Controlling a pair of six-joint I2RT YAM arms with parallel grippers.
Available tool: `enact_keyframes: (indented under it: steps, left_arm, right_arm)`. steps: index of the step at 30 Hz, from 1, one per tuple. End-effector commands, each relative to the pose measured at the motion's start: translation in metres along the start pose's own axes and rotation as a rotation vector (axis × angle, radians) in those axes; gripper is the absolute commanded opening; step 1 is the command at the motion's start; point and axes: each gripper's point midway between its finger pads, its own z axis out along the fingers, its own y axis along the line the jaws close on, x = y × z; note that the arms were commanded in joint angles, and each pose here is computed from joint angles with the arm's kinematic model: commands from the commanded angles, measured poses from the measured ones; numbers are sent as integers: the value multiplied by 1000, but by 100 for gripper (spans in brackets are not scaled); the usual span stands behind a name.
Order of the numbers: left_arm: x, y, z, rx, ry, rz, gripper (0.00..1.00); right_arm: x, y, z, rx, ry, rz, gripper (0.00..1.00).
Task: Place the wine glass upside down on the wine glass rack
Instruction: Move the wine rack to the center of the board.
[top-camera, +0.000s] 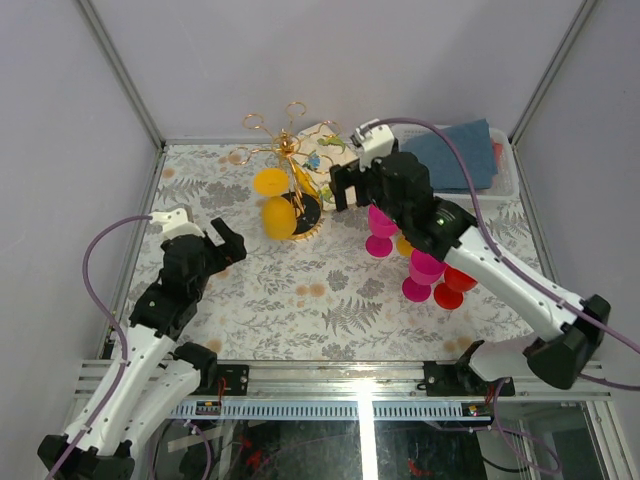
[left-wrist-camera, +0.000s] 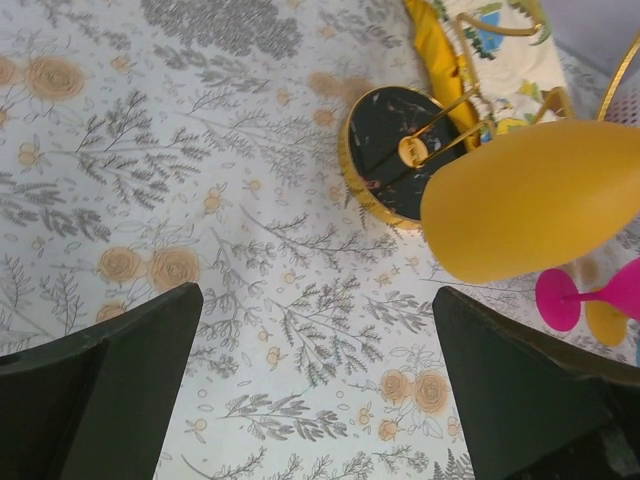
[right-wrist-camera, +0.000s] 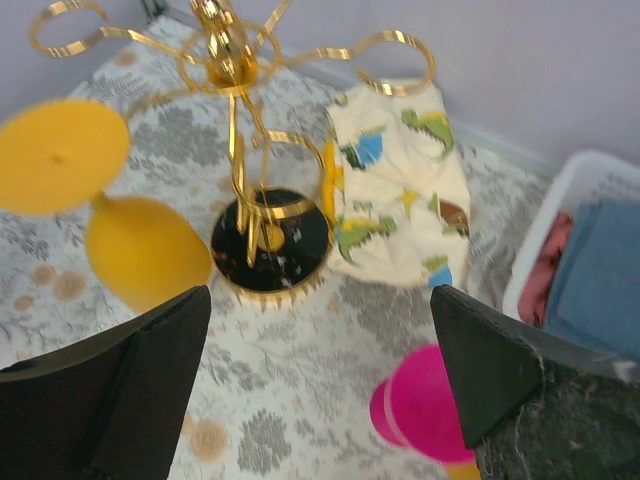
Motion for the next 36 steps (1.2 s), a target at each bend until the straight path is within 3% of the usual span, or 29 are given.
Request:
enact_keyframes:
  steps: [1, 12, 18, 25, 36]
  left_arm:
    - [-10, 8, -2, -84, -11, -47, 100]
    - [0, 24, 13, -265, 71, -83, 100]
    - [-23, 13, 7, -243, 30, -102, 100]
    - [-40, 4, -4, -125, -82, -83, 100]
    - [-45, -14, -22, 45, -115, 20, 100]
  right_arm:
    - [20, -27, -37, 110, 19, 58, 100]
    - [106, -56, -81, 297, 365, 91, 99]
    - [125, -43, -79, 224, 576, 7, 99]
    - [109, -55, -55, 271, 482, 4, 99]
    - [92, -78, -13, 263, 378, 42, 99]
